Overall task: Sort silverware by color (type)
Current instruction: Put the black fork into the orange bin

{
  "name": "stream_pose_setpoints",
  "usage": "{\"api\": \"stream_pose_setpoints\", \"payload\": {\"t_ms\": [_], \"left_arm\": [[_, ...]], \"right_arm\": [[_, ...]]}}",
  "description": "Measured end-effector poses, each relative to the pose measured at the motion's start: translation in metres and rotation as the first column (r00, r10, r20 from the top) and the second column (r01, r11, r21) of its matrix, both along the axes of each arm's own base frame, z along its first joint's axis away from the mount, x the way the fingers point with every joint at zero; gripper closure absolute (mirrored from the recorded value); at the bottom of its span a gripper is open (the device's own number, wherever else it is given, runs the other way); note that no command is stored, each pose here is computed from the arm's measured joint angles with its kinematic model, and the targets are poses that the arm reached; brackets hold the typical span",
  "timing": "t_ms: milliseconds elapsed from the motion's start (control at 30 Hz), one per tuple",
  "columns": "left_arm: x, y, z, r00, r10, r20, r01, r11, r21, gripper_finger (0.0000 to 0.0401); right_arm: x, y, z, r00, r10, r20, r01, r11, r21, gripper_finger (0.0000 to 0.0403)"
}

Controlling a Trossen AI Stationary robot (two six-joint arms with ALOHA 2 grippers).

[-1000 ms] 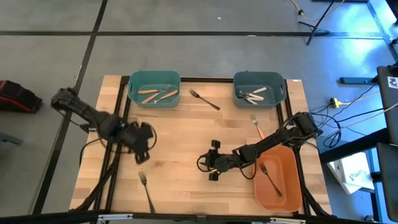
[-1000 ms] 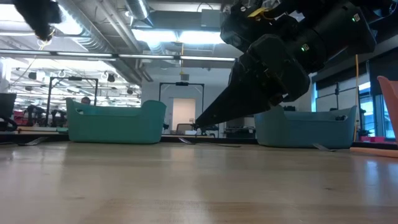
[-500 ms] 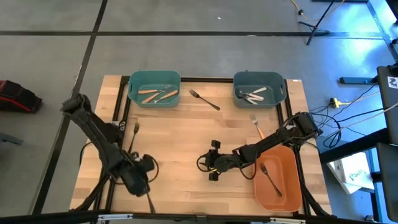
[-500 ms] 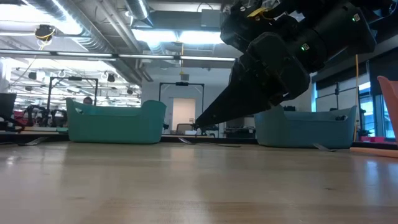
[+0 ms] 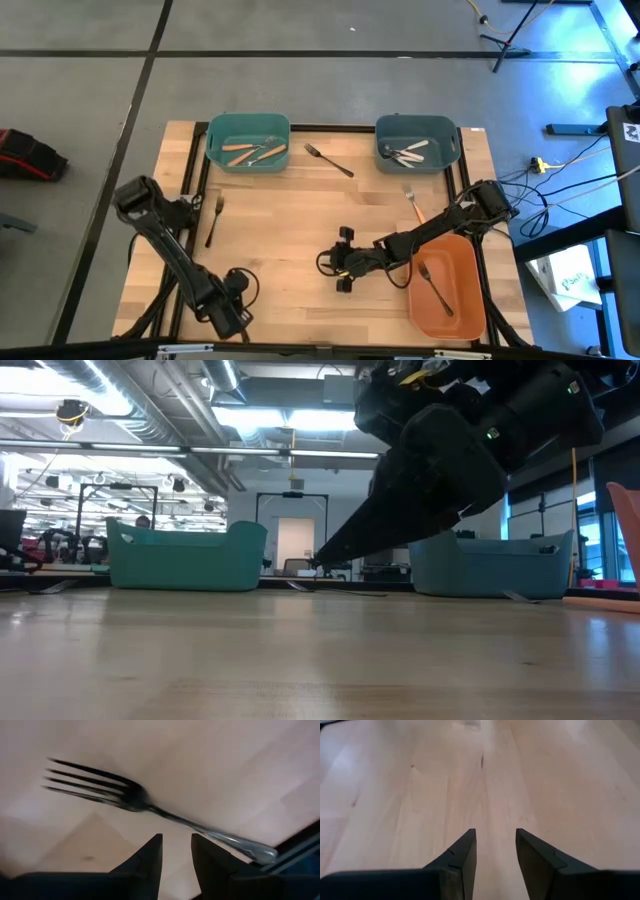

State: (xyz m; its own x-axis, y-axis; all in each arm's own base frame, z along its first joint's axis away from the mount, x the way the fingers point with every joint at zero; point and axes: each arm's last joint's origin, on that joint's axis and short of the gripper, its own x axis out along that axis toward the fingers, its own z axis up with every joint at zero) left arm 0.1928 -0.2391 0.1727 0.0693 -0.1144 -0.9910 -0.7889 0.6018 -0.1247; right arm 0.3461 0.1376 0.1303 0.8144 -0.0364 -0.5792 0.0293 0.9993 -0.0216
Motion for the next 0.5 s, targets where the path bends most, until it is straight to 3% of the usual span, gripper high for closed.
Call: {"api": "stream_pose_setpoints", "payload": {"t_ms": [267,500], "left_arm": [[0.005,-0.008,-0.017,0.995,0.095,0.038,-0.095,0.995,0.023,0.0303],[0.006,-0.010,-0.025,0.991,0.132,0.009,-0.132,0.990,0.042,0.0303]], "right_arm": [[-0.003,0.003,-0.002,0.999,0.016,-0.038,-0.014,0.998,0.056,0.0276],[-0.010,0.020,-0.002,0.998,0.053,-0.030,-0.052,0.998,0.028,0.0276]]}}
